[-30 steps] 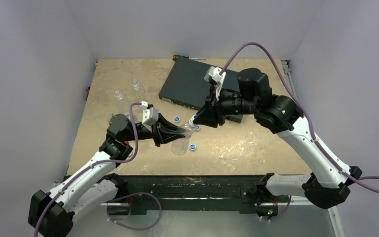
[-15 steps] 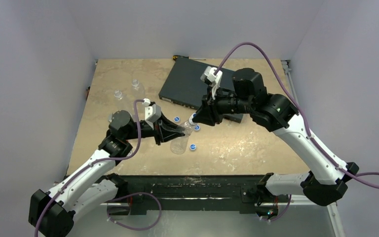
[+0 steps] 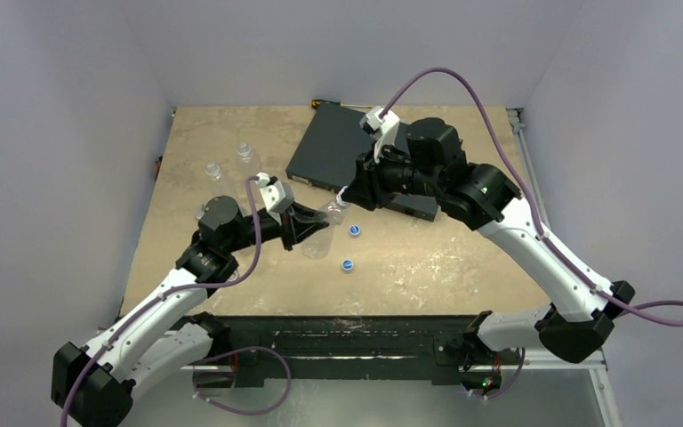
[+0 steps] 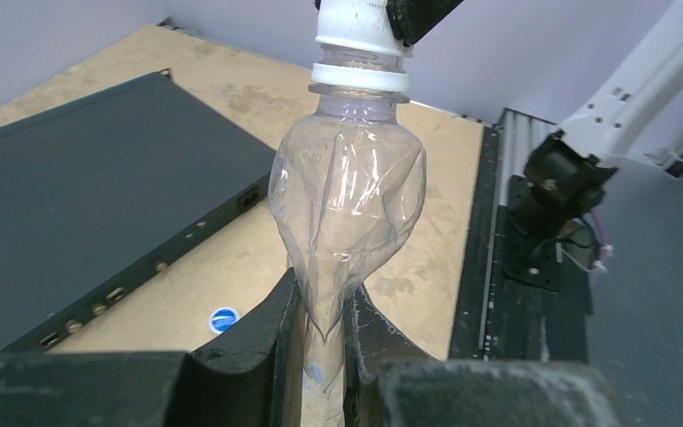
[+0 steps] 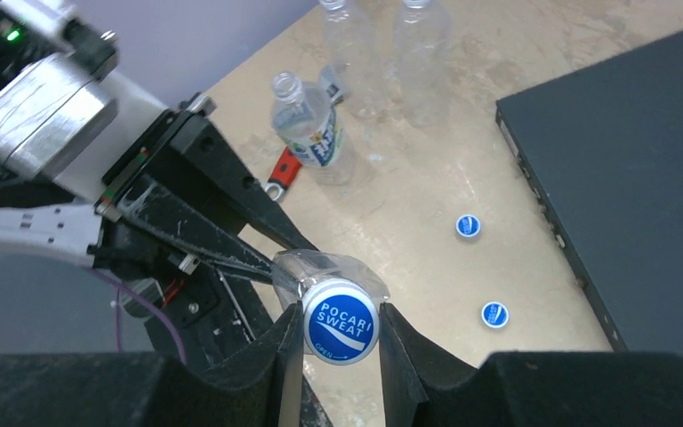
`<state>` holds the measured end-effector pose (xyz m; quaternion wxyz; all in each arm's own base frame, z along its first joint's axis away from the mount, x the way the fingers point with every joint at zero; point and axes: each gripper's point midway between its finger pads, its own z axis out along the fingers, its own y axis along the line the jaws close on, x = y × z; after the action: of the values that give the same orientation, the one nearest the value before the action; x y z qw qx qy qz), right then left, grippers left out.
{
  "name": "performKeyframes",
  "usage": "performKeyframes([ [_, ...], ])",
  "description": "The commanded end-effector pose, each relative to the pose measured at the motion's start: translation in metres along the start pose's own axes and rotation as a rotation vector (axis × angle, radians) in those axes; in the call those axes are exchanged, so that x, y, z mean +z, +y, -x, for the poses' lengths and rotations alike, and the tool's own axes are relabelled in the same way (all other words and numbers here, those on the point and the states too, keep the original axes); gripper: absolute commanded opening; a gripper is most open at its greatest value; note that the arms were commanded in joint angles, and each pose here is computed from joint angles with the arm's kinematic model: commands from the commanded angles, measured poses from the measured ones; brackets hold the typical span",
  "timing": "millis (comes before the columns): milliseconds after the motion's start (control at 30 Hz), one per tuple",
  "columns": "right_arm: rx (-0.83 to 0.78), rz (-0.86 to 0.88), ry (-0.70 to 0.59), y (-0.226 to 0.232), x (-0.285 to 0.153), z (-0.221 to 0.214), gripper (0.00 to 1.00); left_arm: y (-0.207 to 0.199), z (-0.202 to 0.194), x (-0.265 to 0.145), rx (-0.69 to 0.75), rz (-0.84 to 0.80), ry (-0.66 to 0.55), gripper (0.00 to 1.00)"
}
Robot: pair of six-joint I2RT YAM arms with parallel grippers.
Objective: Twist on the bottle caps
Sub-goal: Screw the bottle cap onto the plastic bottle.
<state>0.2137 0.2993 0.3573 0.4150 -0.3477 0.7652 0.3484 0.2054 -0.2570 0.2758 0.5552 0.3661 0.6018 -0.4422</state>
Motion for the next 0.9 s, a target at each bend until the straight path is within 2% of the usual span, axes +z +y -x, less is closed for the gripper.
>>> performKeyframes([
  [0,0.196,-0.031,0.108,0.003,0.023,-0.022,0.08,0.042,0.085,-0.007,0.212,0.271,-0.218,0.0],
  [133,0.328,-0.104,0.125,-0.008,0.04,-0.026,0.07,0.059,0.104,-0.009,0.291,0.374,-0.271,0.0],
  [300,0.469,-0.197,0.173,-0.023,0.066,-0.037,0.08,0.066,0.117,0.005,0.43,0.48,-0.283,0.0],
  [400,0.547,-0.223,0.194,-0.027,0.082,-0.04,0.05,0.073,0.117,0.012,0.444,0.543,-0.305,0.0],
  [567,0.62,-0.243,0.173,-0.032,0.097,-0.036,0.07,0.081,0.107,0.02,0.455,0.593,-0.316,0.0],
  [733,0.627,-0.274,0.143,-0.037,0.096,-0.024,0.25,0.084,0.085,0.029,0.451,0.569,-0.241,0.0],
  [867,0.599,-0.325,0.067,-0.045,0.074,0.001,0.59,0.085,0.053,0.026,0.42,0.552,-0.116,0.0],
])
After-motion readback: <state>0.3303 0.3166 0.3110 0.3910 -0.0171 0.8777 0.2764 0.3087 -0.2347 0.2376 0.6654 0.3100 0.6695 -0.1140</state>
